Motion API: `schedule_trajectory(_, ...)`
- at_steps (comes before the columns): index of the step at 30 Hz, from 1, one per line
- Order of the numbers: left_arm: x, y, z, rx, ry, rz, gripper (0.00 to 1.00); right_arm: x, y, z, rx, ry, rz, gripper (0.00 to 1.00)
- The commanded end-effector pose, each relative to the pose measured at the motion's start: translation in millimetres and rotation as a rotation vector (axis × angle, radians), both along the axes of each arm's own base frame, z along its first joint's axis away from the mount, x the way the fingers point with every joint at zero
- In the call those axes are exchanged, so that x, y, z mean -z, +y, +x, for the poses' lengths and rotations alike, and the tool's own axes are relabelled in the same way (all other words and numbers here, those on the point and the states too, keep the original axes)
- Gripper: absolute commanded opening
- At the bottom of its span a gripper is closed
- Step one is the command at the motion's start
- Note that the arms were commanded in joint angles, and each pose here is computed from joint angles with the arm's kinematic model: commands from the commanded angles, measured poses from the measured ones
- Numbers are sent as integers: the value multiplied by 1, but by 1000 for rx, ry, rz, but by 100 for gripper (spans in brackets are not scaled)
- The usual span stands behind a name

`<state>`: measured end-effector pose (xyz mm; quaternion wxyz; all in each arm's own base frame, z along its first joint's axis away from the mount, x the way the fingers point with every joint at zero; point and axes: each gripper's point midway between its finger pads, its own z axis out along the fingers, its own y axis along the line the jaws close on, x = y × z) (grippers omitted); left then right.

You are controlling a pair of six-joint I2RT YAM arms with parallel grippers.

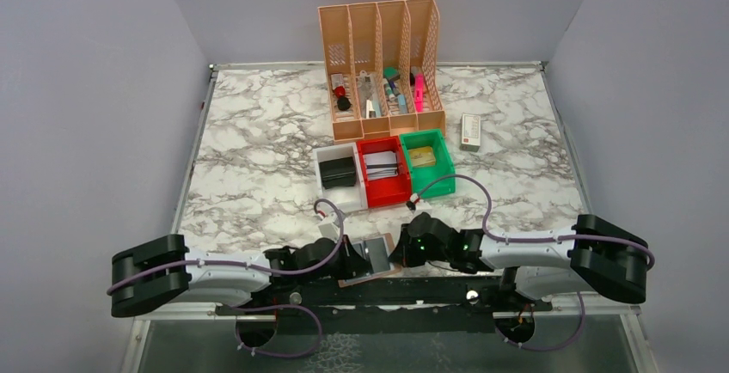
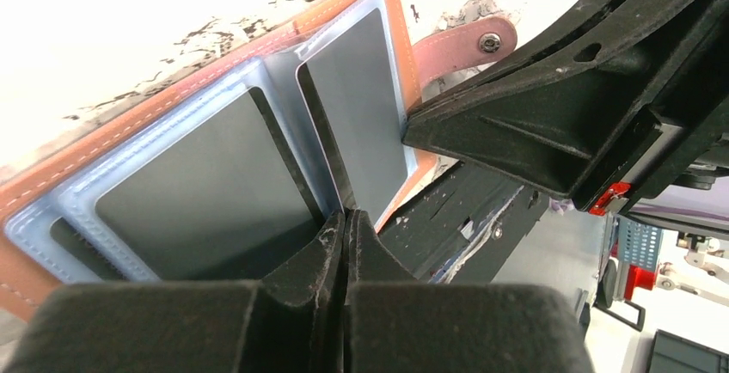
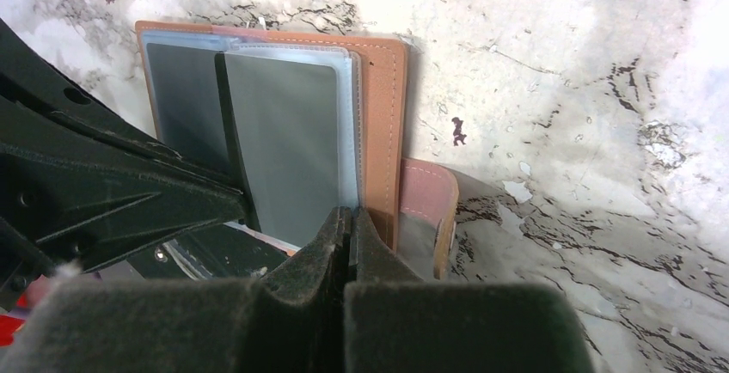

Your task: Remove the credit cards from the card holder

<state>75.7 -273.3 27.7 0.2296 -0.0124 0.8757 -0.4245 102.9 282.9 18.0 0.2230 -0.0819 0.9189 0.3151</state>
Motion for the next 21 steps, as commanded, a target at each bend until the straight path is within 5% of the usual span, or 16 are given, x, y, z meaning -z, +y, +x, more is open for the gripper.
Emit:
schedule_trajectory(1, 9, 13, 0, -23, -5, 19, 0, 21, -17, -4, 10, 20, -95, 1)
schedule_trajectory(7, 13, 29, 4, -42, -12, 153, 0, 18, -22, 1, 30, -2, -118, 1)
schedule_trajectory(21, -3, 29, 8, -37, -42, 172, 0, -3, -17, 8, 8, -58, -107, 1)
